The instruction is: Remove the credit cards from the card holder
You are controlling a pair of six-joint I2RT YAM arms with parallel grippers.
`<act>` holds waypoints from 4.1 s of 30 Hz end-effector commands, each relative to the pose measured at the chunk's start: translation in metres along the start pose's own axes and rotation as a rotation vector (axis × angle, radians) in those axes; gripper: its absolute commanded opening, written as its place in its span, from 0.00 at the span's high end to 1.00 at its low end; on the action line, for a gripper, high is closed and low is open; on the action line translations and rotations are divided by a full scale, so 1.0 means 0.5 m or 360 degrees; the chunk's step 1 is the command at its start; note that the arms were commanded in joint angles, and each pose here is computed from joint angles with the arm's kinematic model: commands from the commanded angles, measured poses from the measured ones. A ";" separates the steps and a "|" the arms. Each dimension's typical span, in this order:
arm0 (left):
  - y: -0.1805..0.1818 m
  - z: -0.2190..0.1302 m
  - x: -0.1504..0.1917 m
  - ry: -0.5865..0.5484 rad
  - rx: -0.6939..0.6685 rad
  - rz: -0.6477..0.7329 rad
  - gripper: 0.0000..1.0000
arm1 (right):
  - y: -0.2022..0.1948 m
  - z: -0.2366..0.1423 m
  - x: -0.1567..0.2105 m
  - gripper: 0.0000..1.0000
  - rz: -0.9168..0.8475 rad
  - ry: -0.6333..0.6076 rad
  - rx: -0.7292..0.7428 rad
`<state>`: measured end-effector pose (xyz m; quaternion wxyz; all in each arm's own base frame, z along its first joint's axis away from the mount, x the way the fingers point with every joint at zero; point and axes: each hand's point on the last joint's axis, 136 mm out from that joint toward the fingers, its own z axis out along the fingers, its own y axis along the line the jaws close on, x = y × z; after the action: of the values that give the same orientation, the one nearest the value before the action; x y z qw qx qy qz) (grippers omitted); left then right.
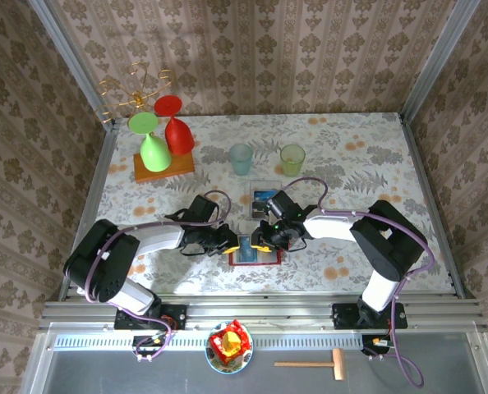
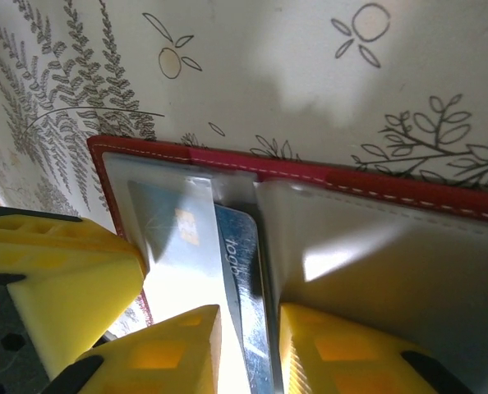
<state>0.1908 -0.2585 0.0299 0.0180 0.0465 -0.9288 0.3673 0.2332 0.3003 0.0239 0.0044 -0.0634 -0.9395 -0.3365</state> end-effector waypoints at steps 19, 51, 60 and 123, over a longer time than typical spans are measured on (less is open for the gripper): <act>0.030 0.009 0.007 0.0033 -0.0092 -0.0027 0.86 | 0.012 -0.014 -0.004 0.86 0.0070 -0.0039 -0.0181; 0.028 -0.003 0.001 -0.0005 -0.0083 -0.0038 0.85 | -0.051 -0.091 -0.018 0.95 -0.0012 -0.0135 0.0065; 0.026 -0.003 0.001 -0.0003 -0.0076 -0.0035 0.86 | -0.048 -0.101 -0.022 0.95 -0.0077 -0.0128 0.0123; -0.057 -0.059 -0.029 -0.0132 0.0085 0.0043 0.84 | -0.008 -0.102 0.016 0.94 -0.0049 -0.0119 0.0075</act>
<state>0.1982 -0.2564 0.0510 -0.0083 0.0466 -0.9229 0.3820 0.2253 0.2712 0.0561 -0.0270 -0.0621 -0.9433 -0.3249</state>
